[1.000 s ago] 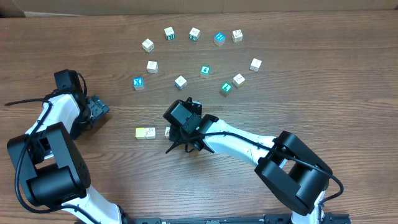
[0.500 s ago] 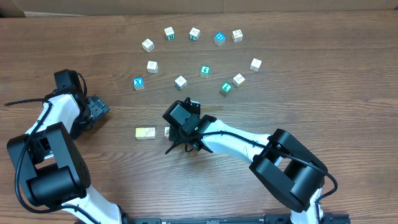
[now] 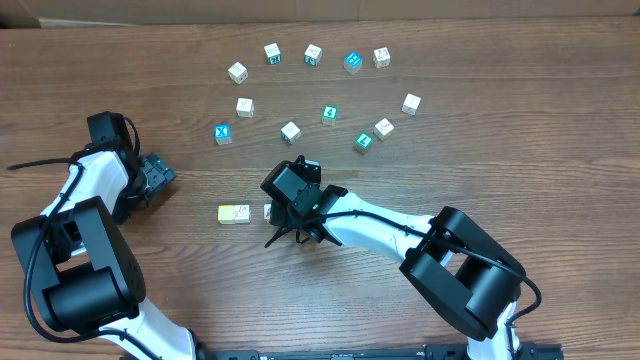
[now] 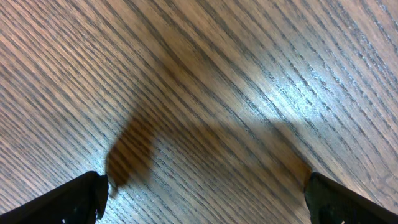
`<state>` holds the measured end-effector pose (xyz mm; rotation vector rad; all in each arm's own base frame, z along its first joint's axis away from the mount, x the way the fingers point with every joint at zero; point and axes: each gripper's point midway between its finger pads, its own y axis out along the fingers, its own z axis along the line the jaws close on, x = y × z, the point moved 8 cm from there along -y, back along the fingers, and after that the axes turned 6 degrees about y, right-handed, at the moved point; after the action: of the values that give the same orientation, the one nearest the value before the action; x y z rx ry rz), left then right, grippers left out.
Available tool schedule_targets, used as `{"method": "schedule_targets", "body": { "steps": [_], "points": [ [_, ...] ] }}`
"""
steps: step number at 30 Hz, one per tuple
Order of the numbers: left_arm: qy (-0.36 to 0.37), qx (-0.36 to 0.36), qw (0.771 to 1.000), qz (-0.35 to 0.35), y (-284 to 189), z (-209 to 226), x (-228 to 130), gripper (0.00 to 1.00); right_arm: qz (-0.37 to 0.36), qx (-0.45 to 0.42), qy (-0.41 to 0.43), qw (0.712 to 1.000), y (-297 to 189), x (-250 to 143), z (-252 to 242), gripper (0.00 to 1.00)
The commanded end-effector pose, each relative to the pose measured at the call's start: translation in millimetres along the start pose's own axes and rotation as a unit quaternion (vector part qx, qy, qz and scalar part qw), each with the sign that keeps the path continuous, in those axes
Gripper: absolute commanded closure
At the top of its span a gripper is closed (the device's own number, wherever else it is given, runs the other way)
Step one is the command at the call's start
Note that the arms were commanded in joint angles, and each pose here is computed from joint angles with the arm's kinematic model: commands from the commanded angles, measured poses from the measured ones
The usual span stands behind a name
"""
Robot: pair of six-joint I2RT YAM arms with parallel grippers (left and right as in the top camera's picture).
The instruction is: Form a horizontal line
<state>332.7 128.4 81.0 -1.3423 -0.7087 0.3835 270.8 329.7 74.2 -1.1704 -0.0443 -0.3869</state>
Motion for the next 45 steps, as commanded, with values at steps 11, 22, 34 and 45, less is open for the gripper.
{"method": "schedule_targets", "body": {
  "steps": [11, 22, 34, 45],
  "points": [
    [0.002, 0.008, 1.000, 0.013, 7, 1, -5, 0.00, -0.003, -0.011, -0.006, 1.000, 3, -2, -4, 0.96],
    [0.002, 0.008, 1.000, 0.013, 7, 1, -5, 0.01, -0.002, -0.014, -0.044, 0.999, 3, -2, -5, 0.96],
    [0.002, 0.008, 1.000, 0.013, 7, 1, -5, 0.01, 0.003, -0.022, -0.044, 0.999, 3, -3, -8, 0.96],
    [0.002, 0.008, 1.000, 0.013, 7, 1, -5, 0.00, 0.009, -0.028, -0.033, 0.999, 3, 3, -14, 0.96]
  ]
}}
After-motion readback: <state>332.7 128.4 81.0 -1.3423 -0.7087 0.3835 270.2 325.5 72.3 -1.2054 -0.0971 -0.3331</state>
